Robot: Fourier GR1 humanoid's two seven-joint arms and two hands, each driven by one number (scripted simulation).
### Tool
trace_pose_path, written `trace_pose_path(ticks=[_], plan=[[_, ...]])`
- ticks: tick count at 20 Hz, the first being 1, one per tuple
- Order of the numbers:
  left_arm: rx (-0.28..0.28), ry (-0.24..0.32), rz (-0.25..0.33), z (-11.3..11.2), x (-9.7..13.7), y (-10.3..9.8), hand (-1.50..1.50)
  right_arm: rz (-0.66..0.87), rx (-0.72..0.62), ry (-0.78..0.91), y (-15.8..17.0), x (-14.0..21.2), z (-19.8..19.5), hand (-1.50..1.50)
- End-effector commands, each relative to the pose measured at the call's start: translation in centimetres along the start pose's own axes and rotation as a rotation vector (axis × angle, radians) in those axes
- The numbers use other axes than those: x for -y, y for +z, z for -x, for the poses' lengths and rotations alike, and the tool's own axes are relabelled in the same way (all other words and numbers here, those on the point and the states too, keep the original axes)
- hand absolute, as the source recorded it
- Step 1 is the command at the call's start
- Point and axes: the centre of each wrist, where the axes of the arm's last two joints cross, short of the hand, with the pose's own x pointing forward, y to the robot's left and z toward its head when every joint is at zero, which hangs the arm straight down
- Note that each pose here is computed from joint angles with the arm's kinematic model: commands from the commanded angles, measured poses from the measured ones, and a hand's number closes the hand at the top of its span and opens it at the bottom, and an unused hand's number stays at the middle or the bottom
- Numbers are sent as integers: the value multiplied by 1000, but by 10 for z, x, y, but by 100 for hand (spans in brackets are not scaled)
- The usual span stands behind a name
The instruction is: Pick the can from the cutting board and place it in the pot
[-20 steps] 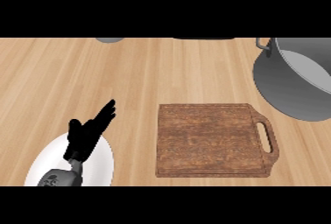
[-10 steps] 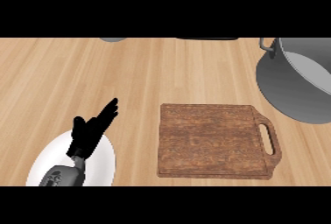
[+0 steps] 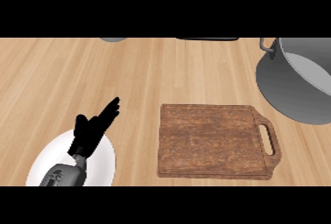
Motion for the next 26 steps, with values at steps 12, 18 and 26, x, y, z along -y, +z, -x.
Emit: trace_pose_path(ticks=[12,18,26], plan=[[9,-24,1,-3,-11,3,0,-198,5,242,-121,-53,-77,150],[3,-7,8,-9,-11,-3,0,-243,-32,576,-127,-89,-75,150],[8,-39,32,2,1,3,0,-518,-305,730,-134,-155,-70,150]])
